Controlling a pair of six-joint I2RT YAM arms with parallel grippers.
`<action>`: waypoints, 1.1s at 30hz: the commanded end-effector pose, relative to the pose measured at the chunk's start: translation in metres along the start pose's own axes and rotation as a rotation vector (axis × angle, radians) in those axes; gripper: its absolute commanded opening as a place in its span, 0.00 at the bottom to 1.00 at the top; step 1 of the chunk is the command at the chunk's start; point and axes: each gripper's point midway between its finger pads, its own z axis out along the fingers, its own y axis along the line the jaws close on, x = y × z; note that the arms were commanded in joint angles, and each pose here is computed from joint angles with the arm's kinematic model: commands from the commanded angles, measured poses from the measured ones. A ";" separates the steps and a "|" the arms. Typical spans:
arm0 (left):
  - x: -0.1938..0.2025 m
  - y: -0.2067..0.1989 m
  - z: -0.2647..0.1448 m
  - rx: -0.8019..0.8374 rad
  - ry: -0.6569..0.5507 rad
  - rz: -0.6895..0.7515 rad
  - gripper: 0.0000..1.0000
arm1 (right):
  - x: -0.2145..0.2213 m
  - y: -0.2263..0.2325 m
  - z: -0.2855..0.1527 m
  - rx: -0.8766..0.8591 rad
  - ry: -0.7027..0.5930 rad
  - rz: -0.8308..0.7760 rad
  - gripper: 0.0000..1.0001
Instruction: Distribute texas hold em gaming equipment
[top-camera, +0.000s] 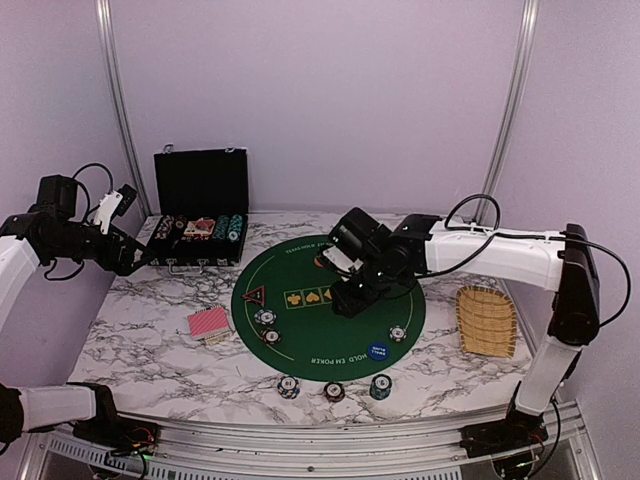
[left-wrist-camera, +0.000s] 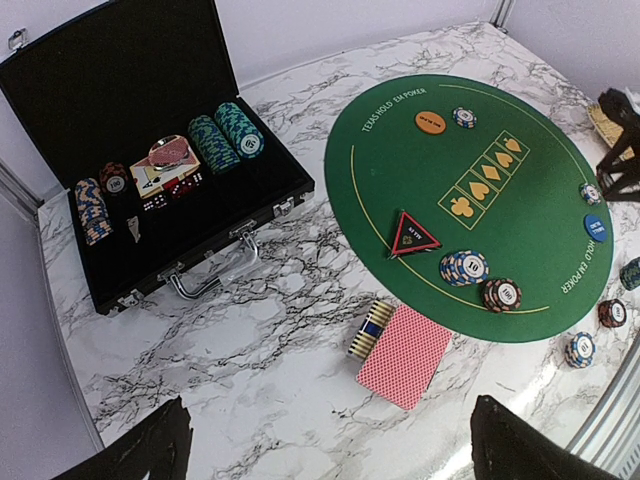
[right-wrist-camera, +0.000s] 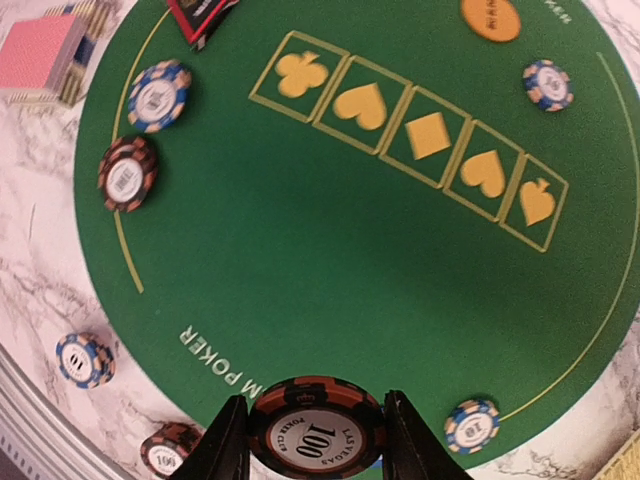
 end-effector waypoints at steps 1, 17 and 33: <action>-0.006 -0.003 -0.007 0.003 -0.012 0.007 0.99 | -0.052 -0.060 0.000 0.080 -0.114 0.085 0.11; -0.005 -0.003 -0.008 -0.003 -0.009 0.007 0.99 | -0.114 -0.204 0.068 0.197 -0.132 0.291 0.13; -0.003 -0.002 -0.008 -0.006 -0.005 0.012 0.99 | -0.094 -0.239 0.128 0.204 -0.056 0.362 0.13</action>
